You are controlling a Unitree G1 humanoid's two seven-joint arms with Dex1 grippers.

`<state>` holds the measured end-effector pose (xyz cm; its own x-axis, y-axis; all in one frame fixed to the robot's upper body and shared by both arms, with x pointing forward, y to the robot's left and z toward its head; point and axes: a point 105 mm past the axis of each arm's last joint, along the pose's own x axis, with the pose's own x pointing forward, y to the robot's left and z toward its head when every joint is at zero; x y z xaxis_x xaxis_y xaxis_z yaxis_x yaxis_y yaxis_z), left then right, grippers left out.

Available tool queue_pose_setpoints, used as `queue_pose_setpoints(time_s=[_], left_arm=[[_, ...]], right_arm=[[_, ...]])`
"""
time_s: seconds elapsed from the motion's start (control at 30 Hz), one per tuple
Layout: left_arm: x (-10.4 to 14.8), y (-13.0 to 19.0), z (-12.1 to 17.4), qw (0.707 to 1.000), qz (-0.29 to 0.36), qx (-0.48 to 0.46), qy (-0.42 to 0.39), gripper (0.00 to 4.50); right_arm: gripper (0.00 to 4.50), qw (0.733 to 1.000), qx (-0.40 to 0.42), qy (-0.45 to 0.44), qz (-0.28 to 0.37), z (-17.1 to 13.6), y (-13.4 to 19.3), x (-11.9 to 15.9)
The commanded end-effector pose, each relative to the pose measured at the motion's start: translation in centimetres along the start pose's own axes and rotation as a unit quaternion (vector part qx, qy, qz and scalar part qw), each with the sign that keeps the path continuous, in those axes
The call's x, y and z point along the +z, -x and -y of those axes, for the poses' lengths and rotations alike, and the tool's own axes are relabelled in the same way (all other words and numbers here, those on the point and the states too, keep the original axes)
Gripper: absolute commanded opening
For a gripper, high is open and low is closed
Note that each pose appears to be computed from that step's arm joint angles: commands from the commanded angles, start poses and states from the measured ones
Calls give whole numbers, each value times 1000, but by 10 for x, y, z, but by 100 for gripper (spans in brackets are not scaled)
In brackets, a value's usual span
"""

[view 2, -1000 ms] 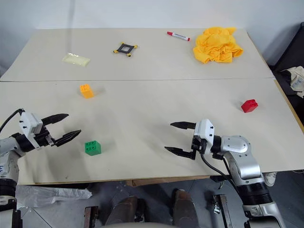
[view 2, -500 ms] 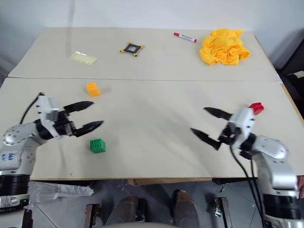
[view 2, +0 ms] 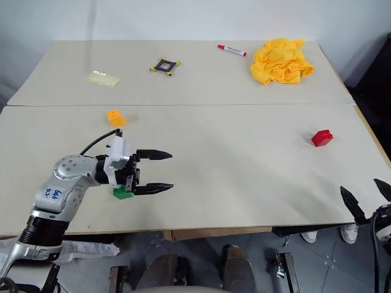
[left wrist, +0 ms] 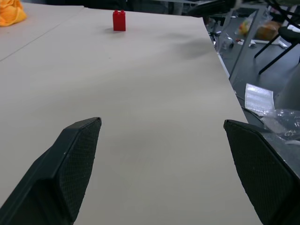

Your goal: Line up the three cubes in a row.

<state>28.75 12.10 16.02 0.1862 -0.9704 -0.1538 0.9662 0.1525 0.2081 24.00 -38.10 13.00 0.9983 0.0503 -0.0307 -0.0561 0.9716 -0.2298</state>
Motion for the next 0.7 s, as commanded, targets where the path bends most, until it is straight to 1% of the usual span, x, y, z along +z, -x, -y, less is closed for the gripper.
queue_pose_setpoints(time_s=[0.03, 0.1, 0.17, 0.23, 0.3, 0.37, 0.5, 0.6, 0.63, 0.67, 0.7], left_arm=[[17, 0, -4, 999, 21, 4, -24, 444], [25, -1, -7, 999, 44, 8, -11, 444], [32, -2, -11, 998, 59, 16, -17, 444], [34, -2, -12, 998, 61, 19, -26, 444], [33, -3, -12, 998, 56, 16, -34, 444], [32, -4, -11, 998, 55, 16, -38, 444], [32, -5, -9, 998, 54, 15, -41, 444], [32, -2, -9, 997, 55, 27, -43, 444], [32, -1, -9, 997, 55, 29, -43, 450], [32, 0, -9, 997, 54, 32, -42, 450], [31, 2, -10, 997, 52, 35, -42, 450]], right_arm=[[450, 1000, 2, 3, 6, 0, -40, 31], [450, 1000, 1, -18, -22, 3, -57, 36], [450, 998, 15, -24, -54, 5, -75, 45], [450, 996, 31, -14, -83, 6, -91, 50], [450, 993, 31, 0, -117, 9, -103, 50], [450, 992, 18, 14, -127, 17, -112, 51], [450, 987, 22, 13, -158, 19, -124, 43], [450, 983, 42, -2, -181, 14, -129, 34], [409, 982, 44, -2, -181, 14, -130, 34], [389, 983, 42, -3, -179, 14, -131, 35], [355, 984, 43, -1, -172, 13, -134, 36]])
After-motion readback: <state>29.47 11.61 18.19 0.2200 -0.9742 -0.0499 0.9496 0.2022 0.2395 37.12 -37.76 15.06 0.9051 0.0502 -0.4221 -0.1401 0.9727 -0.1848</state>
